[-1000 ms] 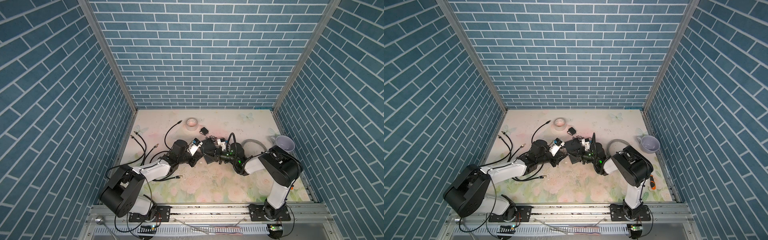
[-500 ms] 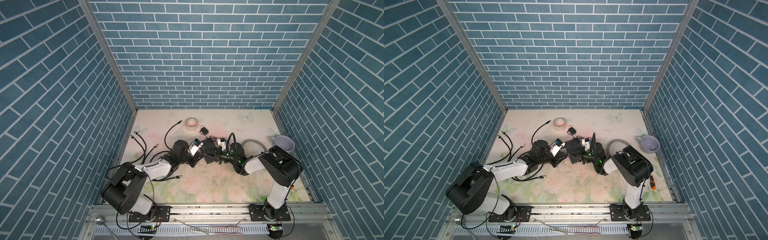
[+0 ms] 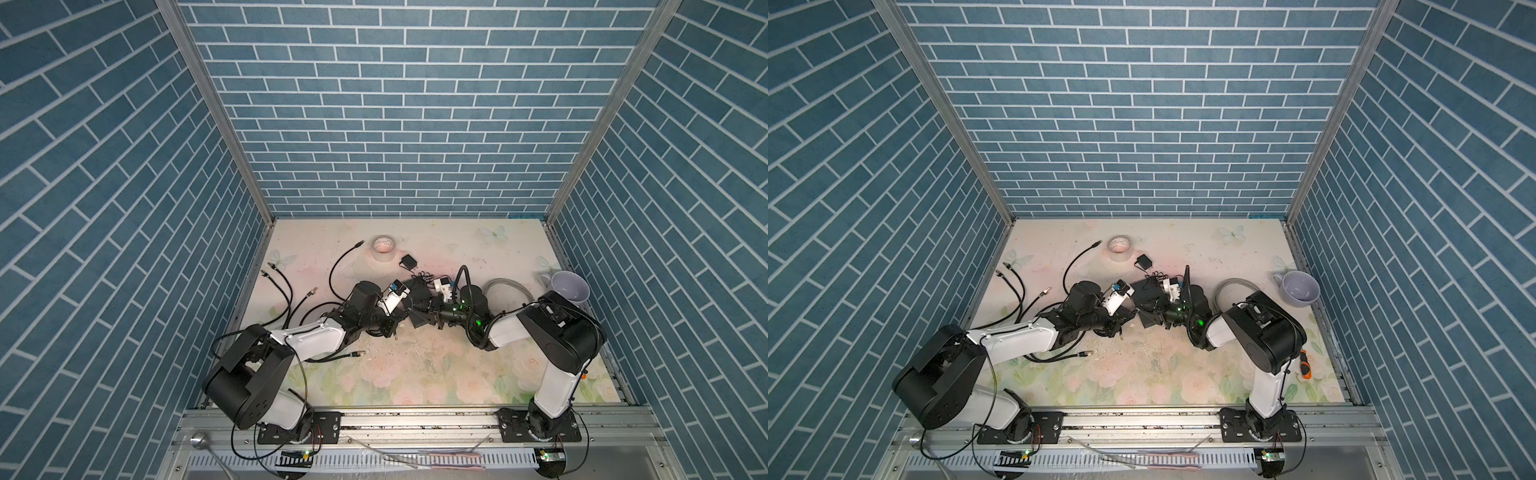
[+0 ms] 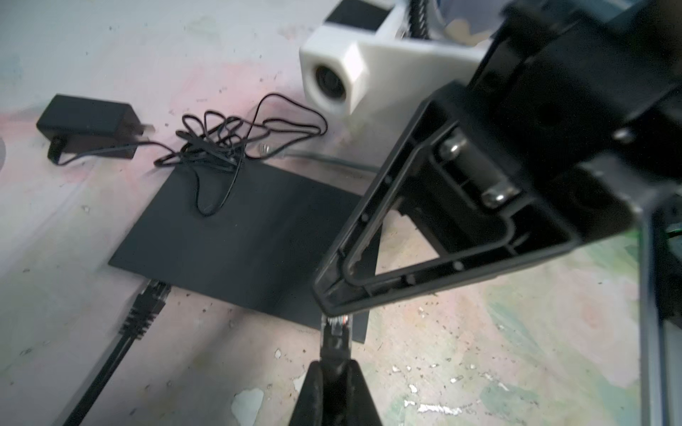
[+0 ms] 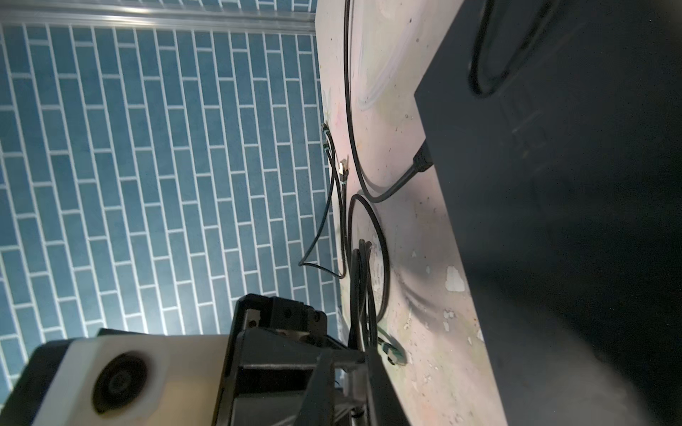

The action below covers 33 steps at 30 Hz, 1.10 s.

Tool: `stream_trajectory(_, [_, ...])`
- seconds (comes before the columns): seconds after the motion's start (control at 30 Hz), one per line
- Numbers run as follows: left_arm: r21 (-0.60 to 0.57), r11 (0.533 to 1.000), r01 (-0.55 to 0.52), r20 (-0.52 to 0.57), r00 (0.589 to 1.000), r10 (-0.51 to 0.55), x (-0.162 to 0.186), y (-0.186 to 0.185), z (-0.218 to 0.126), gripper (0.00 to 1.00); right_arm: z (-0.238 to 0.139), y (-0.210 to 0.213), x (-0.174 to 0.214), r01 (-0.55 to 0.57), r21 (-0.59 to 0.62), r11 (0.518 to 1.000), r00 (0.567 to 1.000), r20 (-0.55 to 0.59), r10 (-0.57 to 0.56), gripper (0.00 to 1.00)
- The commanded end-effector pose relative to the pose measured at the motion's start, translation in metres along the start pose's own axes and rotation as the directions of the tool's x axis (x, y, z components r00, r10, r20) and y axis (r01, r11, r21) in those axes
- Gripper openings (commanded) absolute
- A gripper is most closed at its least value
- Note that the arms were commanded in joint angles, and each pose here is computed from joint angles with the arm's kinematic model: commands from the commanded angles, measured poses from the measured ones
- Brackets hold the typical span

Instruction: Insert the plug into the switch port

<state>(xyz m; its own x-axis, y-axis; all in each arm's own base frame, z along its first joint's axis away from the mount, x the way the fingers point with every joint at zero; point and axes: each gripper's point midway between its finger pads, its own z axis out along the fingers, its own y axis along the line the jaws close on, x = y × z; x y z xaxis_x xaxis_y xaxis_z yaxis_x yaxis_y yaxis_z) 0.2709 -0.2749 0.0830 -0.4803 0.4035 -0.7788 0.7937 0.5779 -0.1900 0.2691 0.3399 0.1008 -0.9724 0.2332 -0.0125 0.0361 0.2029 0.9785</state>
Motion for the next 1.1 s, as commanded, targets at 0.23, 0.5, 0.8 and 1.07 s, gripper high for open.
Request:
stream_trajectory(0.23, [-0.102, 0.994, -0.032, -0.318, 0.948, -0.002, 0.058, 0.002, 0.006, 0.0, -0.05, -0.011, -0.023, 0.196, 0.256, 0.946, 0.978, 0.019, -0.208, 0.46])
stream_trajectory(0.5, [-0.107, 0.993, -0.058, -0.329, 0.944, 0.02, 0.065, 0.003, 0.03, 0.0, -0.073, -0.029, -0.042, 0.271, 0.453, 0.849, 0.955, -0.019, -0.295, 0.5])
stream_trajectory(0.8, [-0.086, 0.992, -0.095, -0.302, 0.951, 0.065, 0.055, 0.0, 0.041, 0.0, -0.073, -0.051, -0.053, 0.352, 0.544, 0.762, 0.93, -0.113, -0.349, 0.53])
stream_trajectory(1.07, [-0.083, 0.983, -0.163, -0.227, 0.964, 0.14, 0.043, -0.016, 0.038, 0.01, -0.07, -0.067, -0.053, 0.392, 0.577, 0.717, 0.919, -0.215, -0.331, 0.54])
